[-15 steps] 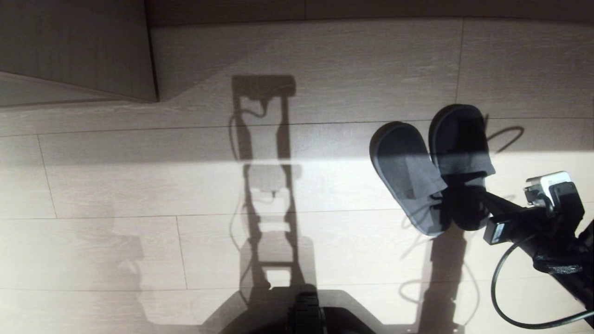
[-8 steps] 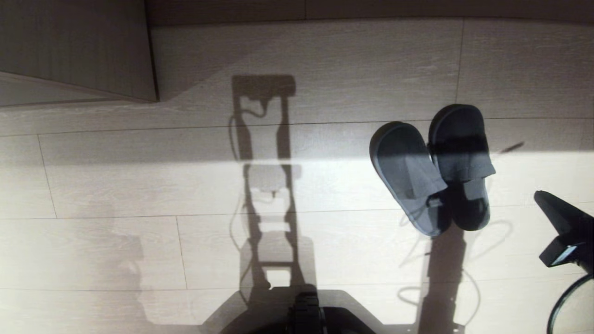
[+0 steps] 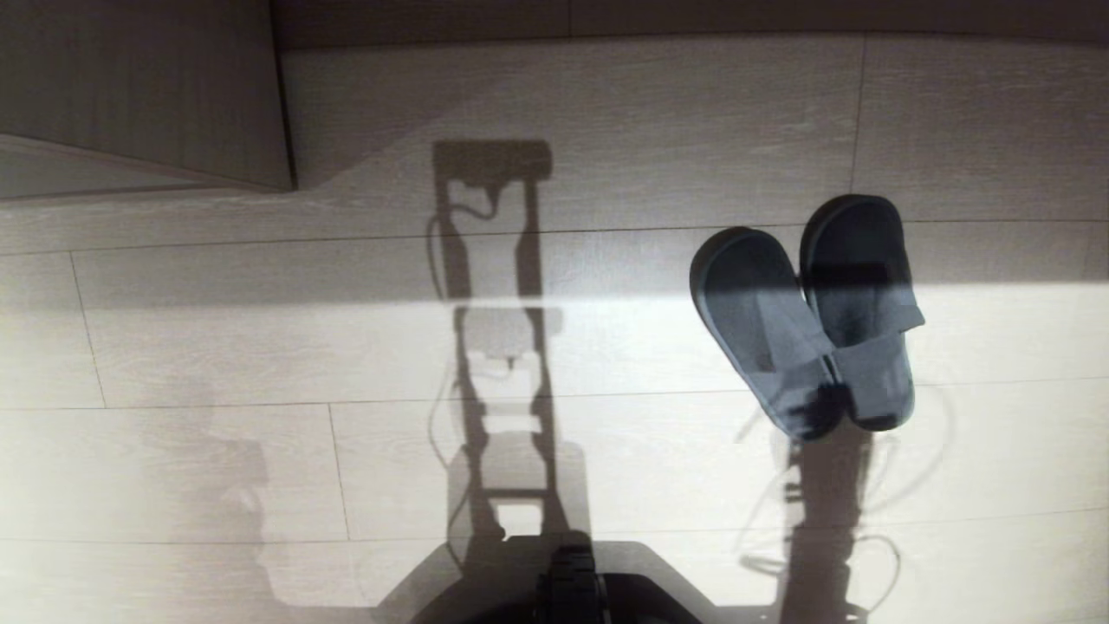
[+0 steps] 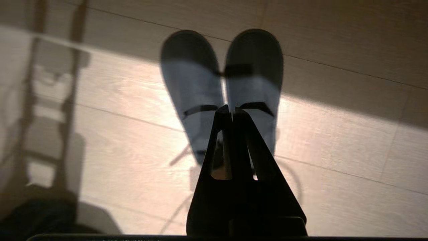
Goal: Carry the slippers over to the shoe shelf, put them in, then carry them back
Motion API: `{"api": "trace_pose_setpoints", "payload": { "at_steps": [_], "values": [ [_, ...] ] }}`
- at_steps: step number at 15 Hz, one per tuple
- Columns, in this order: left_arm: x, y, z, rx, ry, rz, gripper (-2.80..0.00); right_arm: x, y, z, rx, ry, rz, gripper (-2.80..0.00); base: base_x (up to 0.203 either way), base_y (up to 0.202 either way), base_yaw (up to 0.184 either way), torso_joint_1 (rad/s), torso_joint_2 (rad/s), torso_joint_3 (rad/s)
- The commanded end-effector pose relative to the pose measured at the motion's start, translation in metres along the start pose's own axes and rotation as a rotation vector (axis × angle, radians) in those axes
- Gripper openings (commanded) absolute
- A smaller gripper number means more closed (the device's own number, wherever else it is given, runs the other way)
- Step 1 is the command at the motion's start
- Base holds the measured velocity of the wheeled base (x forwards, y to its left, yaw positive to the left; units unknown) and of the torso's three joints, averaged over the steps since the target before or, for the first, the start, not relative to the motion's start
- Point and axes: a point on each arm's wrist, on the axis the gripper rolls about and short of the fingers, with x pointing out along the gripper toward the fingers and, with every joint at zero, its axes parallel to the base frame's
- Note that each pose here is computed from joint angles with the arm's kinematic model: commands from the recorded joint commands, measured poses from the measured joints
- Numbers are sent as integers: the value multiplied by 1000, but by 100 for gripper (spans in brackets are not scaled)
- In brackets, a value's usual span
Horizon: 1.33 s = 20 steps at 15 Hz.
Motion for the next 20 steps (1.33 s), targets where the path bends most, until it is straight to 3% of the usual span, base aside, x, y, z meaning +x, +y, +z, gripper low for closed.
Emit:
{"api": "trace_pose_setpoints", "payload": {
  "at_steps": [1, 3, 6, 9, 14, 20],
  "values": [
    [0, 0, 0, 0, 1, 0, -280, -48, 10, -5, 11, -22, 26, -280, 0, 0, 0, 0, 0, 0],
    [0, 0, 0, 0, 1, 0, -280, -68, 17, -26, 39, 48, 51, -280, 0, 0, 0, 0, 0, 0],
    [0, 0, 0, 0, 1, 0, -280, -69, 22, -74, 16, 237, -52, -280, 0, 0, 0, 0, 0, 0],
    [0, 0, 0, 0, 1, 0, -280, -72, 22, -84, 74, 341, -92, -280, 0, 0, 0, 0, 0, 0],
    [0, 0, 0, -5, 1, 0, -280, -72, 22, -84, 127, 336, -105, -280, 0, 0, 0, 2, 1, 30],
    [0, 0, 0, -5, 1, 0, -280, -72, 22, -83, 132, 336, -117, -280, 0, 0, 0, 1, 2, 193]
  ]
}}
